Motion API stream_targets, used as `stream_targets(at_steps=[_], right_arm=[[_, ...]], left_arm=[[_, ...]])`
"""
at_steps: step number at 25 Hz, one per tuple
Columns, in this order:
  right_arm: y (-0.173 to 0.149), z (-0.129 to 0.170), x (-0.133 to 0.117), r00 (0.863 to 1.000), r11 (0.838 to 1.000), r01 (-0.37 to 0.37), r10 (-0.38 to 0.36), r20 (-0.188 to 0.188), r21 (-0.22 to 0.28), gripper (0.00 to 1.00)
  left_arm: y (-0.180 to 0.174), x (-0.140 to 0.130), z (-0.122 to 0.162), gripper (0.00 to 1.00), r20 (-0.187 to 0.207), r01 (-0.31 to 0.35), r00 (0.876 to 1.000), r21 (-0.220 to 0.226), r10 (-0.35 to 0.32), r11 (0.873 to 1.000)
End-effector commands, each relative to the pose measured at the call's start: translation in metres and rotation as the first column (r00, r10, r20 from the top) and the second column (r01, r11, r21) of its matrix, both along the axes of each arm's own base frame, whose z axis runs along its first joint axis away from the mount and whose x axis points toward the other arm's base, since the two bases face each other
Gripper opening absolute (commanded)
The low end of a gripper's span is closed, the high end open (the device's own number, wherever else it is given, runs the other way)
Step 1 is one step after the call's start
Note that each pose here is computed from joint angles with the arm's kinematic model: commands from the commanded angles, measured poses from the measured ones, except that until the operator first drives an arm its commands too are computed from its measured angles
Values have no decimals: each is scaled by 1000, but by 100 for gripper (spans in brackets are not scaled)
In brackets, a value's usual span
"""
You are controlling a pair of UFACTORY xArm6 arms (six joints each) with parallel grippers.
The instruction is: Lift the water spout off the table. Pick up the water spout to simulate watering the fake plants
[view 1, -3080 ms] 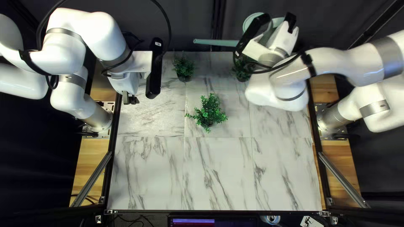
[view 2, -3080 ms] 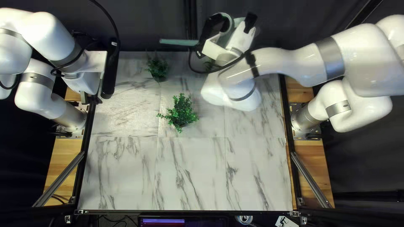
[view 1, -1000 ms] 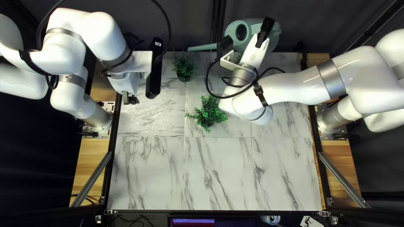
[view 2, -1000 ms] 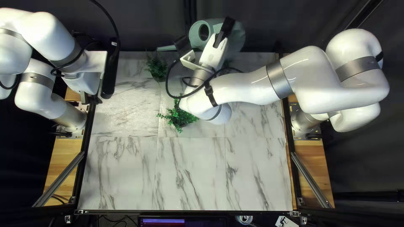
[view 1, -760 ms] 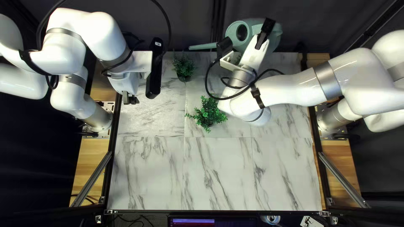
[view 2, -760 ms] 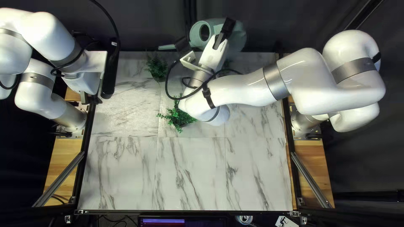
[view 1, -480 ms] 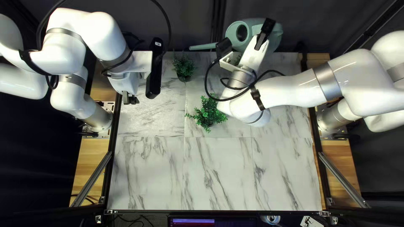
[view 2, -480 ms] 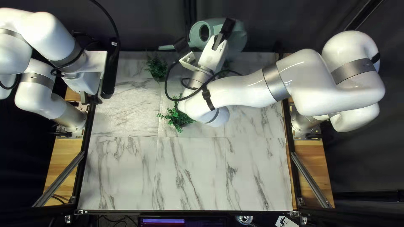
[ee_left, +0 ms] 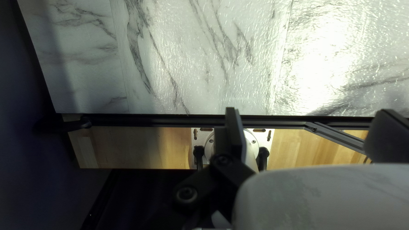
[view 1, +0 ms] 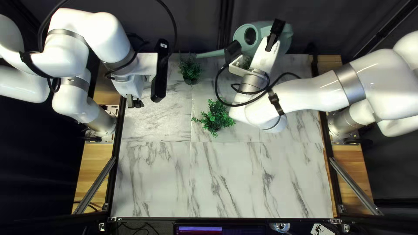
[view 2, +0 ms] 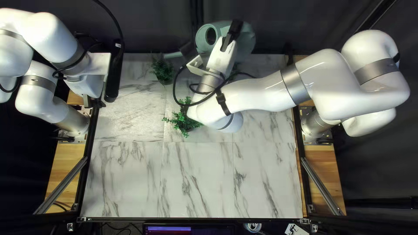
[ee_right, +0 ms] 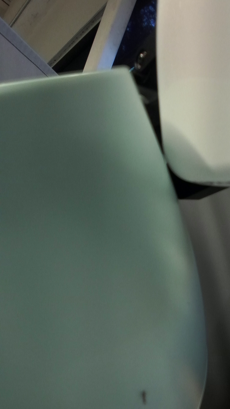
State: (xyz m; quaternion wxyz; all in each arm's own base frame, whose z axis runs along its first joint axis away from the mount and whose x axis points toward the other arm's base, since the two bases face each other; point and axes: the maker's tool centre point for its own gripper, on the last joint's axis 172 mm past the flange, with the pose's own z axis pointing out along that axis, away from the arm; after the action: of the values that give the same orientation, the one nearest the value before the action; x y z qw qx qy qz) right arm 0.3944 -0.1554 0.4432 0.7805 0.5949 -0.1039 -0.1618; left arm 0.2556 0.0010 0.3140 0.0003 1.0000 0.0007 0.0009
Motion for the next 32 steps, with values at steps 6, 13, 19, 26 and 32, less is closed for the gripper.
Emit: stream_targets(at_steps=[6, 13, 19, 26, 32], right_arm=[[-1, 0, 4, 1000, 1000, 5, -6, -9, -13, 0], [-3, 2, 4, 1000, 1000, 16, -16, -27, -21, 0], [-6, 5, 4, 999, 1000, 13, -13, -47, -7, 0], [-4, 2, 12, 996, 990, -77, 83, -43, 122, 0], [1, 1, 8, 978, 912, -203, 207, 28, 357, 0]], left_arm=[[0, 0, 0, 100, 0, 0, 1000, 0, 0, 1000], [0, 0, 0, 100, 0, 0, 1000, 0, 0, 1000], [0, 0, 0, 100, 0, 0, 1000, 0, 0, 1000], [0, 0, 0, 100, 0, 0, 1000, 0, 0, 1000], [0, 0, 0, 100, 0, 0, 1000, 0, 0, 1000]])
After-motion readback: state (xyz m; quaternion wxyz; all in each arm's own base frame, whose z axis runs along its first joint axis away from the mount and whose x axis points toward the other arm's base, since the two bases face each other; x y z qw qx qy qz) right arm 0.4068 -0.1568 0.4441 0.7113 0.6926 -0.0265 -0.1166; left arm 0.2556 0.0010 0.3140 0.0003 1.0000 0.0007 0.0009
